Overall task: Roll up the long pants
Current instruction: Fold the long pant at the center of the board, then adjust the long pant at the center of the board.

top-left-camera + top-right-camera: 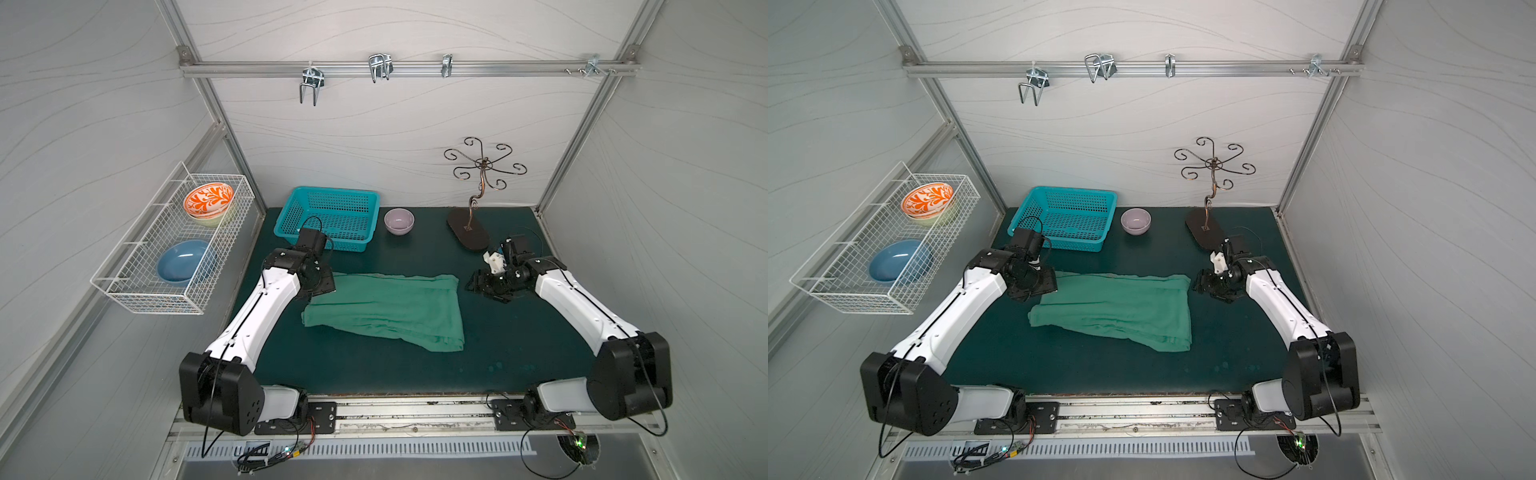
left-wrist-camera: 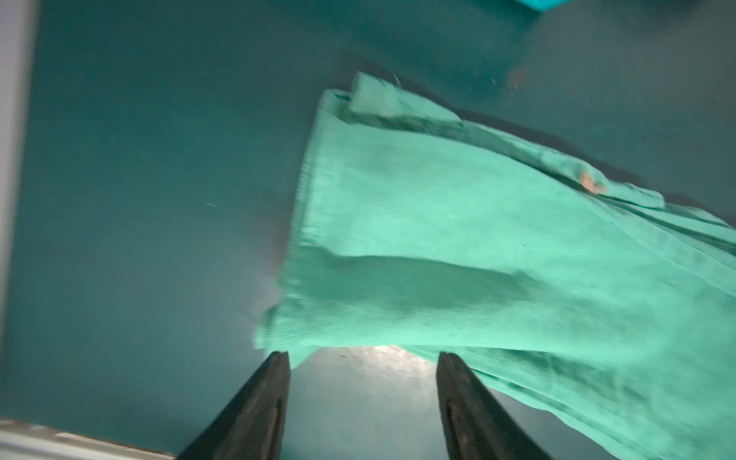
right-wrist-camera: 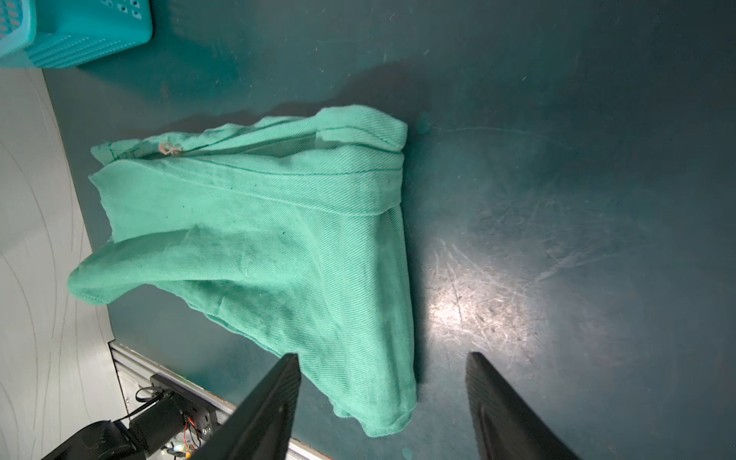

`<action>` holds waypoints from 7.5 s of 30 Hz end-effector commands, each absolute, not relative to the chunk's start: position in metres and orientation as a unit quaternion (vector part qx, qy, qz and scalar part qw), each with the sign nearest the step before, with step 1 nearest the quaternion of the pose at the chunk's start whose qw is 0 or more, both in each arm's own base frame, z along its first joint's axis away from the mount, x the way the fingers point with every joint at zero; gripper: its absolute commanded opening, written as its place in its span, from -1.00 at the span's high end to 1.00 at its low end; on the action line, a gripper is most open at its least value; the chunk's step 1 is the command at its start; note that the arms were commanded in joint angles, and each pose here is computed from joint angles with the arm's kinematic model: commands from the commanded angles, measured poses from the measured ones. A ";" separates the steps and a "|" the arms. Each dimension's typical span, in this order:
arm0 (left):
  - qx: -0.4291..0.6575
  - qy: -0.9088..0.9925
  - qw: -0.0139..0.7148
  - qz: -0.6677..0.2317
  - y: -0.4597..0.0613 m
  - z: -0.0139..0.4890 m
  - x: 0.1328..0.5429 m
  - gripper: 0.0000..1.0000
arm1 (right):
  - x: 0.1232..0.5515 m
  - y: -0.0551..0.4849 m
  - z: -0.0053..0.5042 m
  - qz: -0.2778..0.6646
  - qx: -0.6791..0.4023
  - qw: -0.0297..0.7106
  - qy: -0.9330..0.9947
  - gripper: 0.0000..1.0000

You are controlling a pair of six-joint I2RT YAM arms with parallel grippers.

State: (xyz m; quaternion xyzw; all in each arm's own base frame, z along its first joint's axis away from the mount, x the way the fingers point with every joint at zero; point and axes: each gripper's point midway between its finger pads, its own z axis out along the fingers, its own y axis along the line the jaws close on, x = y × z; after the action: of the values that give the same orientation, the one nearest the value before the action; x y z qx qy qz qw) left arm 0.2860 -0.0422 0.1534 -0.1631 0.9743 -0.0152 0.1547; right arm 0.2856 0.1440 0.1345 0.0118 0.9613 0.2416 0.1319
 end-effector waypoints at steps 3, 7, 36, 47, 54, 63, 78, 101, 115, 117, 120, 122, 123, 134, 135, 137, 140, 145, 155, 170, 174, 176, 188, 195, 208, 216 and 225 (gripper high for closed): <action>-0.258 0.951 0.167 -0.013 -0.030 0.165 0.258 -0.28 | 0.276 0.144 0.134 0.235 0.007 0.119 0.965 -0.35; -0.291 0.941 0.171 -0.033 -0.022 0.157 0.243 -0.21 | 0.268 0.152 0.130 0.248 -0.004 0.104 0.963 -0.22; -0.387 0.918 0.085 0.009 0.008 0.048 0.255 -0.27 | 0.188 0.147 0.033 0.142 0.045 -0.067 0.987 0.35; -0.205 0.956 0.164 -0.133 -0.095 0.130 0.320 -0.32 | 0.300 0.169 0.118 0.214 0.006 0.135 0.968 -0.17; -0.224 0.953 0.113 -0.168 -0.139 0.103 0.304 -0.29 | 0.337 0.182 0.105 0.149 -0.108 0.156 0.970 -0.26; -0.257 0.945 0.113 -0.169 -0.135 0.098 0.302 -0.30 | 0.334 0.209 0.101 0.045 -0.364 0.288 0.885 -0.35; -0.340 0.928 0.030 -0.149 -0.126 0.035 0.269 -0.24 | 0.373 0.203 0.076 -0.064 -0.437 0.288 0.849 -0.32; -0.290 0.943 0.036 -0.158 -0.125 0.033 0.274 -0.21 | 0.403 0.192 0.105 0.067 -0.348 0.289 0.889 -0.21; 0.124 0.938 0.263 -0.188 -0.263 0.156 0.280 -0.44 | 0.352 0.114 0.170 0.271 0.026 0.237 0.932 -0.35; 0.189 0.926 0.267 -0.186 -0.292 0.152 0.263 -0.48 | 0.348 0.090 0.174 0.254 0.069 0.240 0.935 -0.34; 0.274 0.912 0.257 -0.161 -0.331 0.137 0.241 -0.53 | 0.340 0.063 0.187 0.230 0.109 0.266 0.930 -0.33; 0.315 0.909 0.237 -0.133 -0.350 0.119 0.231 -0.55 | 0.334 0.047 0.197 0.212 0.130 0.284 0.926 -0.33; 0.334 0.907 0.227 -0.123 -0.360 0.112 0.227 -0.55 | 0.330 0.040 0.201 0.204 0.139 0.294 0.924 -0.34; 0.413 0.884 0.215 -0.044 -0.436 0.070 0.214 -0.73 | 0.312 -0.002 0.250 0.147 0.191 0.361 0.901 -0.43; 0.412 0.885 0.214 -0.038 -0.440 0.065 0.217 -0.73 | 0.313 -0.003 0.253 0.146 0.191 0.364 0.900 -0.43; 0.411 0.887 0.210 -0.023 -0.444 0.055 0.220 -0.73 | 0.313 -0.004 0.258 0.144 0.191 0.368 0.899 -0.43; 0.404 0.890 0.210 0.006 -0.443 0.041 0.226 -0.75 | 0.314 -0.004 0.259 0.142 0.190 0.368 0.899 -0.43; 0.398 0.886 0.230 0.058 -0.428 0.031 0.238 -0.39 | 0.314 -0.002 0.258 0.133 0.183 0.367 0.902 -0.44; 0.399 0.881 0.250 0.054 -0.407 0.034 0.234 1.00 | 0.313 0.003 0.253 0.132 0.167 0.364 0.907 -0.43; 0.282 0.894 0.250 -0.241 -0.362 0.092 0.190 1.00 | 0.274 0.136 0.166 0.223 -0.131 0.282 0.924 -0.28; 0.277 0.892 0.249 -0.255 -0.352 0.096 0.188 1.00 | 0.279 0.166 0.142 0.234 -0.180 0.283 0.912 -0.16; 0.275 0.891 0.249 -0.261 -0.350 0.097 0.187 1.00 | 0.282 0.180 0.130 0.238 -0.193 0.265 0.914 -0.07; 0.269 0.879 0.287 -0.269 -0.343 0.123 0.196 1.00 | 0.296 0.222 0.077 0.212 -0.196 0.219 0.932 0.12; 0.264 0.876 0.301 -0.270 -0.339 0.134 0.198 1.00 | 0.301 0.213 0.059 0.177 -0.176 0.217 0.944 0.34; 0.260 0.865 0.329 -0.274 -0.320 0.158 0.197 1.00 | 0.322 0.185 0.074 0.183 -0.175 0.241 0.937 1.00; 0.274 0.846 0.352 -0.292 -0.310 0.174 0.188 1.00 | 0.336 0.189 0.078 0.241 -0.194 0.225 0.924 0.72; 0.268 0.833 0.381 -0.298 -0.295 0.189 0.186 1.00 | 0.363 0.167 0.089 0.175 -0.188 0.251 0.933 0.04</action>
State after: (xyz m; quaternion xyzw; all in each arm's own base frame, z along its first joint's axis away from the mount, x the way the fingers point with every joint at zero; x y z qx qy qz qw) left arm 0.1818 -0.2907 0.1723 0.2681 0.8489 -0.2856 0.3549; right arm 0.3555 0.1806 0.0876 -0.1965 0.9244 0.2128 0.2480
